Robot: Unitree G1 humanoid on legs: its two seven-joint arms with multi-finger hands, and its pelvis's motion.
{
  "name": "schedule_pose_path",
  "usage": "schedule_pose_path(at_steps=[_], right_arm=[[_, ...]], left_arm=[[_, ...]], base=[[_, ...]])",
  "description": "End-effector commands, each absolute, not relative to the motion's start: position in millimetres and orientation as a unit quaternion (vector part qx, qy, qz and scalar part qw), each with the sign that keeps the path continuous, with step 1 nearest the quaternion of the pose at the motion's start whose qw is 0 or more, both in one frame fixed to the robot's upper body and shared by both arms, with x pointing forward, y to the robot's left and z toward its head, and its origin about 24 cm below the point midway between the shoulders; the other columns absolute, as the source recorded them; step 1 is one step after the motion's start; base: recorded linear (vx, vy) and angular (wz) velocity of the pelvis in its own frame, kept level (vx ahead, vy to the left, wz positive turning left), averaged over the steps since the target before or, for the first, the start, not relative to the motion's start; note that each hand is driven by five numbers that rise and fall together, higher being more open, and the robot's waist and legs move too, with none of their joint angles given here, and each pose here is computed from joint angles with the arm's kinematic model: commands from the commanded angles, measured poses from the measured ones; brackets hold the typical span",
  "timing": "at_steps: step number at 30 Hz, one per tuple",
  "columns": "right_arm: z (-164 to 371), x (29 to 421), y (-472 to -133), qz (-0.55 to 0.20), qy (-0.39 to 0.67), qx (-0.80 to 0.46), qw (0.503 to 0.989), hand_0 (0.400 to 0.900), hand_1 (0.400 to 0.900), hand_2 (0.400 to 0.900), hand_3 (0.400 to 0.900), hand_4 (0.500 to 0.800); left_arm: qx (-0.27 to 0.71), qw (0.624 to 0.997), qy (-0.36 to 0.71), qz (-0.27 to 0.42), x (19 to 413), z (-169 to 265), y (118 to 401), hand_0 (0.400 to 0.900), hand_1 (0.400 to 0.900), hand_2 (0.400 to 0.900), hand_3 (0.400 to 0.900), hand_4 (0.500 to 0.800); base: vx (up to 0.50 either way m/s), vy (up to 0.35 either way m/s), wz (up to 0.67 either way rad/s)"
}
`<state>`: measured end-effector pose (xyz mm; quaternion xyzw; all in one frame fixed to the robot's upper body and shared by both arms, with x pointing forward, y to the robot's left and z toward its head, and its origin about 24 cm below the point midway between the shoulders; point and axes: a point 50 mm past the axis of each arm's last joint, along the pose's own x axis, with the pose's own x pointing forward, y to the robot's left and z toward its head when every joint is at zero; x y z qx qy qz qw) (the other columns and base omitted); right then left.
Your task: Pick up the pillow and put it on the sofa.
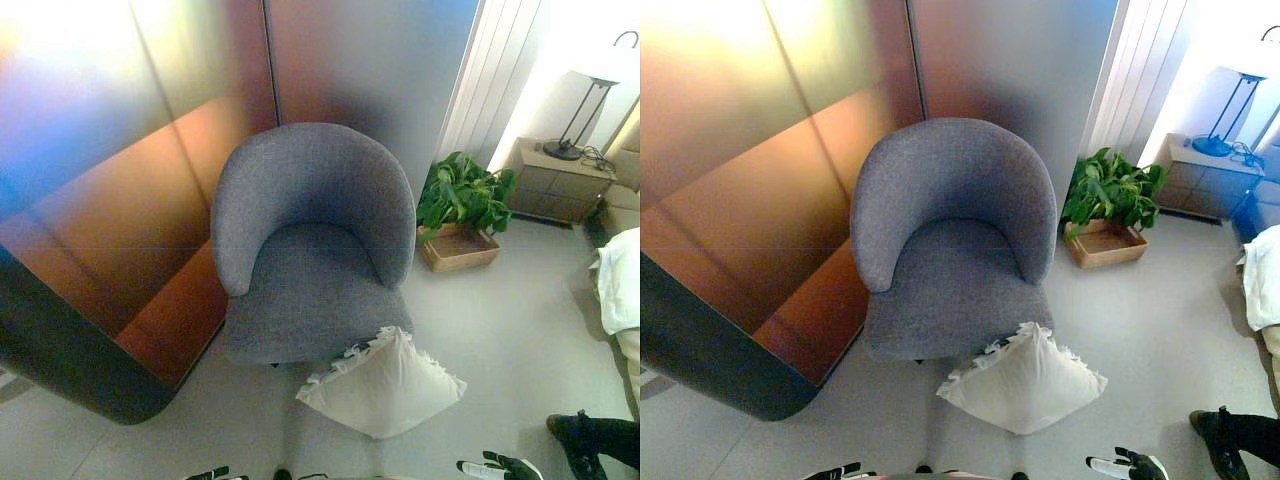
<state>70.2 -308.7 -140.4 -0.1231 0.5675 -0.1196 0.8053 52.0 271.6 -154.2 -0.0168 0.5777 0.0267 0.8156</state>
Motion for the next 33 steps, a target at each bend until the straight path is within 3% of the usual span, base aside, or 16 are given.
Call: schedule_pose_path(at_steps=[1,16,25,33], right_arm=[[-124.9,106.0,-323.0,-0.143,0.512,-0.156,0.832,0.900,0.900,0.900,0.900,0.800],[-110.7,119.4,-339.5,-0.138,0.485,-0.218,0.835,0.900,0.900,0.900,0.900,0.800],[-68.9,182.7,-356.5,-0.141,0.386,-0.313,0.856,0.900,0.900,0.900,0.900,0.800],[-25.1,224.4,-372.7,-0.167,0.307,-0.479,0.805,0.900,0.900,0.900,0.900,0.800]], left_arm=[[-0.001,0.834,0.550,0.033,77.9,-143.2,290.4,0.900,0.900,0.900,0.900,0.800],[-0.004,0.830,0.558,0.023,73.3,-142.2,293.7,0.900,0.900,0.900,0.900,0.800],[0.007,0.850,0.526,-0.002,102.2,-134.7,293.3,0.900,0.900,0.900,0.900,0.800],[0.018,0.863,0.504,-0.011,125.9,-126.8,294.4,0.900,0.900,0.900,0.900,0.800]], base=[[0.000,0.000,0.00],[0.016,-0.012,0.01],[-0.071,-0.037,0.08],[-0.079,-0.023,0.10]])
